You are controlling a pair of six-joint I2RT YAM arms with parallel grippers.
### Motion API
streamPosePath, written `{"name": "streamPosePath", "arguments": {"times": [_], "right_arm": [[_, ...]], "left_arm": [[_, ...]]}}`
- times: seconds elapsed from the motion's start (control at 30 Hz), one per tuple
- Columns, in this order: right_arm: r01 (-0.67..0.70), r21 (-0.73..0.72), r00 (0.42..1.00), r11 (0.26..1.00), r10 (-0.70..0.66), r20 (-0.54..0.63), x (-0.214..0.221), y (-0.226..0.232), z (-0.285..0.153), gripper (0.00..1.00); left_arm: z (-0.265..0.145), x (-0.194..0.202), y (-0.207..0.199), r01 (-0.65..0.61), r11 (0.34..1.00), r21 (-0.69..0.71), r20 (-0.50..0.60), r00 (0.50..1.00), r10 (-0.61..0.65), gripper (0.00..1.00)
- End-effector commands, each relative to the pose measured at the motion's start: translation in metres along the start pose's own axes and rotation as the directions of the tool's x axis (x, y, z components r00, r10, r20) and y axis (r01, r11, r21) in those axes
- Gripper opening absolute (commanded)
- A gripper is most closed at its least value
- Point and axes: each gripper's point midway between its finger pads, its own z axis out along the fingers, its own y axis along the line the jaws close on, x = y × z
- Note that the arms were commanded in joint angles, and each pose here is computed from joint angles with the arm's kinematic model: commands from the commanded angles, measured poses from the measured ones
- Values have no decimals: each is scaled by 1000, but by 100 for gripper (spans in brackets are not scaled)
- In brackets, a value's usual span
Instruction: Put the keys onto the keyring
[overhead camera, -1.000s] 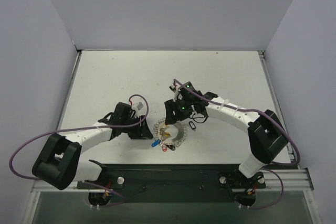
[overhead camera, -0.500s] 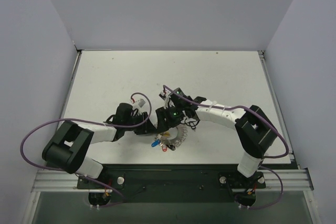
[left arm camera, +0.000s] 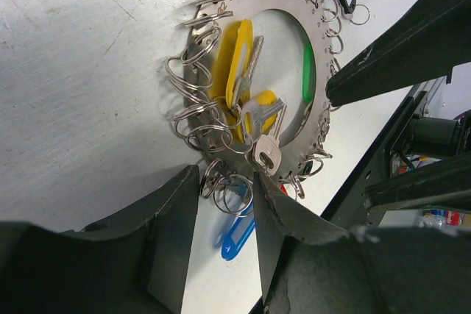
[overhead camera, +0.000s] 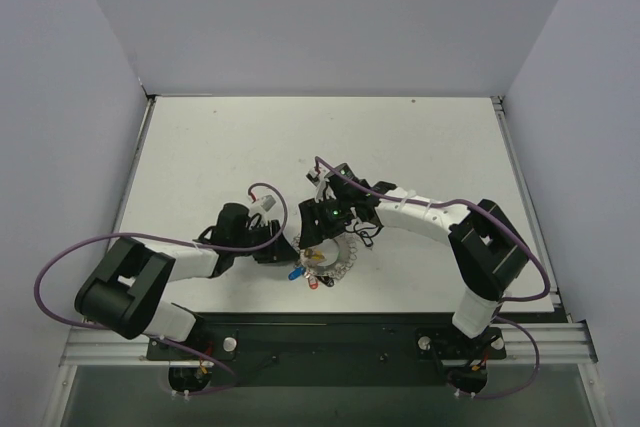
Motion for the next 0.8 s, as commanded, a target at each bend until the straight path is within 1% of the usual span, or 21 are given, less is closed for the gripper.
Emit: {"name": "streamPosePath", "arguments": {"times": [0.0, 0.03, 0.1, 0.17, 0.27, 0.33, 0.37, 0.4, 0.47, 0.57, 0.6, 0.63, 0.67, 0.7, 0.73, 0.77], "right_arm": [[25, -40, 999, 999, -23, 43, -12, 13, -10, 49], [24, -39, 999, 999, -22, 41, -11, 13, -10, 49], [26, -40, 999, 999, -24, 46, -13, 13, -12, 49], [28, -35, 998, 999, -26, 50, -12, 12, -13, 49], [28, -39, 998, 999, -26, 48, -13, 13, -12, 49], [31, -47, 998, 998, -29, 51, -15, 15, -13, 49], [32, -47, 998, 998, -29, 54, -15, 16, -14, 49], [37, -48, 998, 998, -34, 61, -16, 17, -16, 49], [40, -44, 997, 998, -37, 69, -17, 18, -20, 49], [50, -50, 994, 997, -45, 101, -24, 25, -33, 49], [63, -59, 990, 996, -55, 132, -31, 32, -44, 49], [61, -89, 987, 994, -47, 152, -36, 38, -53, 49], [63, -109, 984, 992, -43, 175, -43, 44, -62, 49], [85, -129, 971, 988, -53, 232, -56, 57, -82, 49], [97, -143, 962, 985, -56, 268, -64, 62, -96, 49], [121, -151, 950, 981, -70, 305, -72, 70, -109, 51]], "left_arm": [[-2, 25, 20, 30, 998, -64, -62, 998, -34, 44], [-2, 28, 21, 39, 997, -65, -73, 996, -44, 41], [-2, 35, 22, 44, 997, -64, -83, 995, -49, 39], [0, 32, 20, 37, 998, -48, -56, 998, -40, 36], [2, 24, 22, 44, 996, -72, -22, 999, -46, 34], [3, 20, 19, 38, 997, -60, -9, 999, -39, 29], [3, 19, 20, 38, 997, -64, -6, 999, -39, 26], [2, 18, 18, 35, 997, -63, 0, 999, -35, 12], [0, 14, 17, 28, 997, -71, 19, 999, -27, 1], [-11, -4, 0, -8, 998, -56, 73, 997, 12, 0], [-22, -20, -19, -39, 999, -38, 113, 993, 43, 0], [-28, -29, -29, -74, 997, -36, 137, 987, 79, 0], [-37, -44, -40, -109, 993, -49, 182, 976, 117, 0], [-55, -54, -58, -144, 989, -45, 221, 963, 151, 0], [-74, -83, -89, -230, 973, -25, 306, 925, 226, 0], [-88, -92, -103, -262, 965, -30, 342, 904, 257, 0]]}}
